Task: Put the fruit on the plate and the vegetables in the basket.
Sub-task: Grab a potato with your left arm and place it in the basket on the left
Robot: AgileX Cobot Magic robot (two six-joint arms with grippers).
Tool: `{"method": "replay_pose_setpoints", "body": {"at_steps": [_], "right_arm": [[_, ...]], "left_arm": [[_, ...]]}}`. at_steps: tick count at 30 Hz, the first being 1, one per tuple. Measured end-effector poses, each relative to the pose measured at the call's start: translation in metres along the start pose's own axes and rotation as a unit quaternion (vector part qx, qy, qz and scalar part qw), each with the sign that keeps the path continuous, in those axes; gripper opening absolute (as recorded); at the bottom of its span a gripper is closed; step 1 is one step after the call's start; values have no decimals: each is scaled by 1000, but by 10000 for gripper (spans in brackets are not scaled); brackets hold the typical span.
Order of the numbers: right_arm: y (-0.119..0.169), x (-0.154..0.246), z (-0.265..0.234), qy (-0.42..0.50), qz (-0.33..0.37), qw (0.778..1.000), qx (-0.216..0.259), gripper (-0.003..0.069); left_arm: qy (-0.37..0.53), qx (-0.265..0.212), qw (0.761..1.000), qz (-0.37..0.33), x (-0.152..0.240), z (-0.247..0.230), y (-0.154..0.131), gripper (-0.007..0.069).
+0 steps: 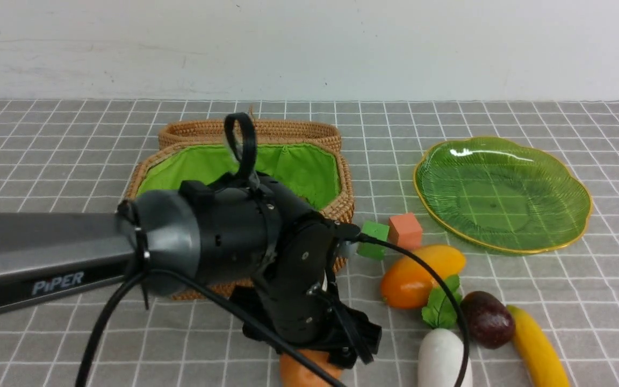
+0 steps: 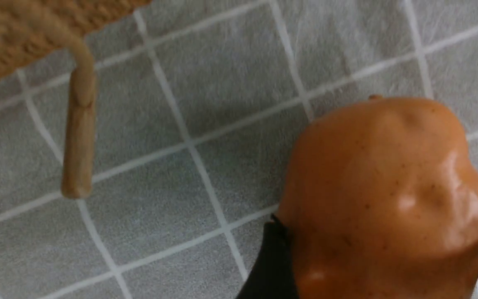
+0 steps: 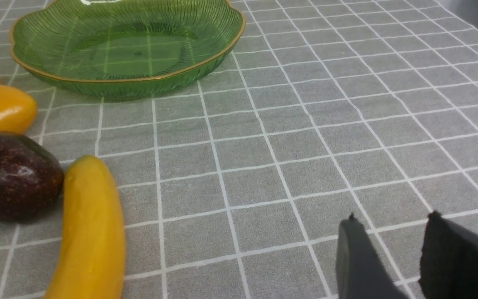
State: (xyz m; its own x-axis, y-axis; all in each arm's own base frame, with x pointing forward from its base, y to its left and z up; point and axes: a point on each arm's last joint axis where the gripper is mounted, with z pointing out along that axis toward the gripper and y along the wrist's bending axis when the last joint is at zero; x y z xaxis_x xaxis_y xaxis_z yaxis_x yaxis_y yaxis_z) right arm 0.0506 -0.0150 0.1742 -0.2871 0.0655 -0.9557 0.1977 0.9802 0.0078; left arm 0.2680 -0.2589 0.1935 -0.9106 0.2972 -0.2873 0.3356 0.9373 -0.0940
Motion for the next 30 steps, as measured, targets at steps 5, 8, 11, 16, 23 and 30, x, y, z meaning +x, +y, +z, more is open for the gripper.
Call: {"method": "replay_pose_setpoints", "body": {"at_steps": [5, 8, 11, 16, 23, 30], "right_arm": [[0, 0, 0, 0, 0, 1000, 0, 242], [0, 0, 0, 0, 0, 1000, 0, 242], [0, 0, 0, 0, 0, 1000, 0, 242], [0, 0, 0, 0, 0, 1000, 0, 242], [0, 0, 0, 0, 0, 1000, 0, 242], [0, 0, 0, 0, 0, 1000, 0, 242]], "left_arm": [[12, -7, 1000, 1, -3, -1, -1, 556], [17, -9, 1000, 17, -2, -4, 0, 555], [33, -18, 999, 28, 2, -8, 2, 555], [30, -19, 998, 47, 4, -44, 5, 553], [-30, 27, 997, 67, 8, -116, 9, 553], [-134, 71, 988, 4, -30, -194, 58, 553]]}}
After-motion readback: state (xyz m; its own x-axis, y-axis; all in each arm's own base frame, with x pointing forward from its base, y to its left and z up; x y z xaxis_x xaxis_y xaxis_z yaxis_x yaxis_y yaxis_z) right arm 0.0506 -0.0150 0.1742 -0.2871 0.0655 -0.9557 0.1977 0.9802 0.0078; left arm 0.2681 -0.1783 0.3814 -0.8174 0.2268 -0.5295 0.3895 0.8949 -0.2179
